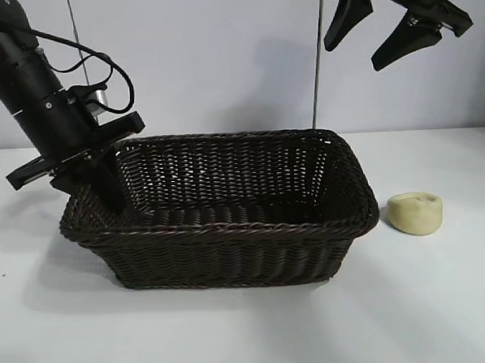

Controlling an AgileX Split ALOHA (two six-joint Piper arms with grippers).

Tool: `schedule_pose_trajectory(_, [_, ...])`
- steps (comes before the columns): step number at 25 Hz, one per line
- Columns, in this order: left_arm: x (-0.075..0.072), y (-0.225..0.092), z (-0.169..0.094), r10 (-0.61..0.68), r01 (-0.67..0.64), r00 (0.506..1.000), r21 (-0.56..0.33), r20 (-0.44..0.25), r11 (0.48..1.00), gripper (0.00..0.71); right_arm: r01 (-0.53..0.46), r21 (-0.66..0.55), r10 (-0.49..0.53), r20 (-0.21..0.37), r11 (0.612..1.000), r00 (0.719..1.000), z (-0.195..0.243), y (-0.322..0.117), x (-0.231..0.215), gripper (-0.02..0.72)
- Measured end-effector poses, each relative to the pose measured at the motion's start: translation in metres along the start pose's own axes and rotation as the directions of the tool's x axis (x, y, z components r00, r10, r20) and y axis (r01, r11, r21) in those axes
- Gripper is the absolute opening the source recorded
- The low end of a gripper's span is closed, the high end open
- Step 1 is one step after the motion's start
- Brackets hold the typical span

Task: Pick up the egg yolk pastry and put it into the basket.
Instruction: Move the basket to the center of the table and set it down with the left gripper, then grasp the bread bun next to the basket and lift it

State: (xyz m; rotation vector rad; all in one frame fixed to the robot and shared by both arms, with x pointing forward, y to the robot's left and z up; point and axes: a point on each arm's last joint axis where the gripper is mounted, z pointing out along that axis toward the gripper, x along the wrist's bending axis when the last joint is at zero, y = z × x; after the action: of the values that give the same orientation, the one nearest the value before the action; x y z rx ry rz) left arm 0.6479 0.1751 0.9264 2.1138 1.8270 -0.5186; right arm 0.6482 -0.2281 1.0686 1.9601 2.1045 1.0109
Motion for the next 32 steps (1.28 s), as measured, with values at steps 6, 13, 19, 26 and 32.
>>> schedule_pose_trajectory(6, [-0.011,-0.004,-0.027,0.048,-0.05,0.998,-0.053,-0.032,0.997,0.53,0.0,0.0,0.0,0.0,1.0,1.0,0.0,0.0,0.0,0.496])
schedule_pose_trajectory(13, [-0.033,-0.019,-0.079,0.115,-0.124,0.991,-0.149,-0.068,0.981,0.532,0.0,0.0,0.0,0.0,1.0,1.0,0.0,0.0,0.0,0.496])
schedule_pose_trajectory(19, [-0.05,-0.032,-0.113,0.102,-0.113,0.993,-0.225,-0.057,0.968,0.532,0.0,0.0,0.0,0.0,1.0,1.0,0.0,0.0,0.0,0.496])
schedule_pose_trajectory(26, [-0.072,-0.049,-0.145,0.093,-0.081,0.995,-0.326,0.021,0.942,0.532,0.0,0.0,0.0,0.0,1.0,1.0,0.0,0.0,0.0,0.496])
schedule_pose_trajectory(32, [-0.09,-0.054,-0.155,0.104,-0.062,0.991,-0.394,0.086,0.917,0.532,0.0,0.0,0.0,0.0,1.0,1.0,0.0,0.0,0.0,0.496])
